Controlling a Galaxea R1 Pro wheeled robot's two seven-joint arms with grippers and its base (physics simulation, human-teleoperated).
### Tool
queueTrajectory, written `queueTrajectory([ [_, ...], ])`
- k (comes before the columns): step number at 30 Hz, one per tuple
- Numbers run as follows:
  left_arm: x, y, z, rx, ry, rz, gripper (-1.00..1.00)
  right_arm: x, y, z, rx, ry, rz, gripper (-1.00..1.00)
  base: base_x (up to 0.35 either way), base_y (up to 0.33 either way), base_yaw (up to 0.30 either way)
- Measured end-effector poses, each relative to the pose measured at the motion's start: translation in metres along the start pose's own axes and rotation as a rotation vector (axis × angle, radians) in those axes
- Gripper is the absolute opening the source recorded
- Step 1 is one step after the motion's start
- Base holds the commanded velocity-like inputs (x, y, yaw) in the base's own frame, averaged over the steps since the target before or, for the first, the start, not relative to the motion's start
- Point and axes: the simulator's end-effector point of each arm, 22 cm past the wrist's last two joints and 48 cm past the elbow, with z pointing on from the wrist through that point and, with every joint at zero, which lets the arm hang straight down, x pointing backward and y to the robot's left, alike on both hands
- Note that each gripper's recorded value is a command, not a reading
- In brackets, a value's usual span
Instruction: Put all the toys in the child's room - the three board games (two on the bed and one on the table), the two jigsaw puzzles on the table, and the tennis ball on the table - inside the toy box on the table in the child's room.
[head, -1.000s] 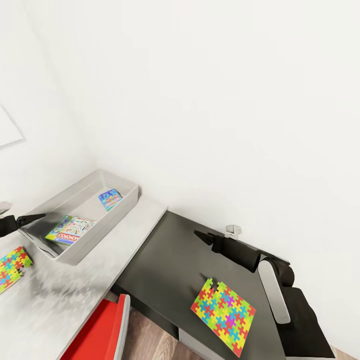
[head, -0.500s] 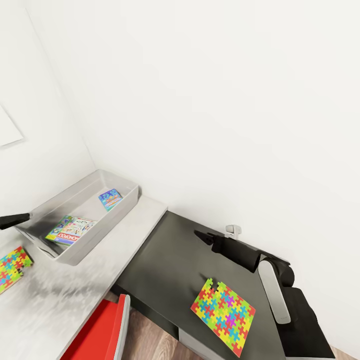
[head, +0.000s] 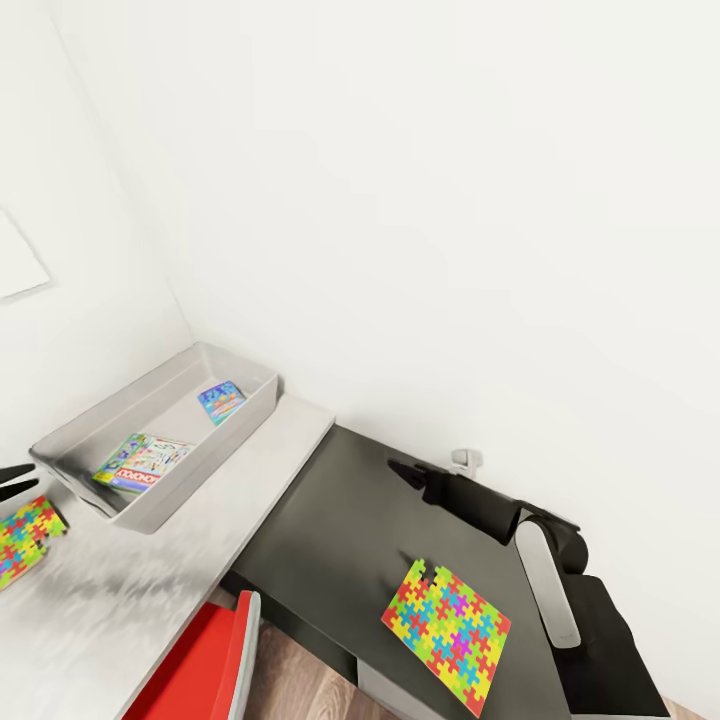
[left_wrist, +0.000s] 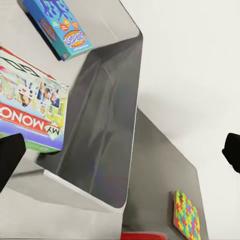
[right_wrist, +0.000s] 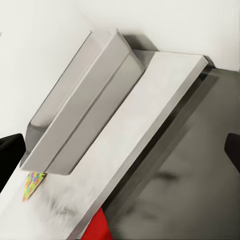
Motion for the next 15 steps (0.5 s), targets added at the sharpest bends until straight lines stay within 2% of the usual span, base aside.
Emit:
queueTrajectory([
  [5, 0.0017, 0.0023, -0.0016, -0.003, -0.003, -0.008, 1.0, -0.0057, 0.0011, 0.0006, -0.002, -0.027, -0.018, 1.0, 0.0, 0.0, 0.0],
  [15, 0.0017, 0.0021, -0.0011, -0.002, -0.004, -0.008, 1.0, -0.007, 0.002, 0.0011, -0.003, -0.034, -0.023, 1.0, 0.0, 0.0, 0.0],
])
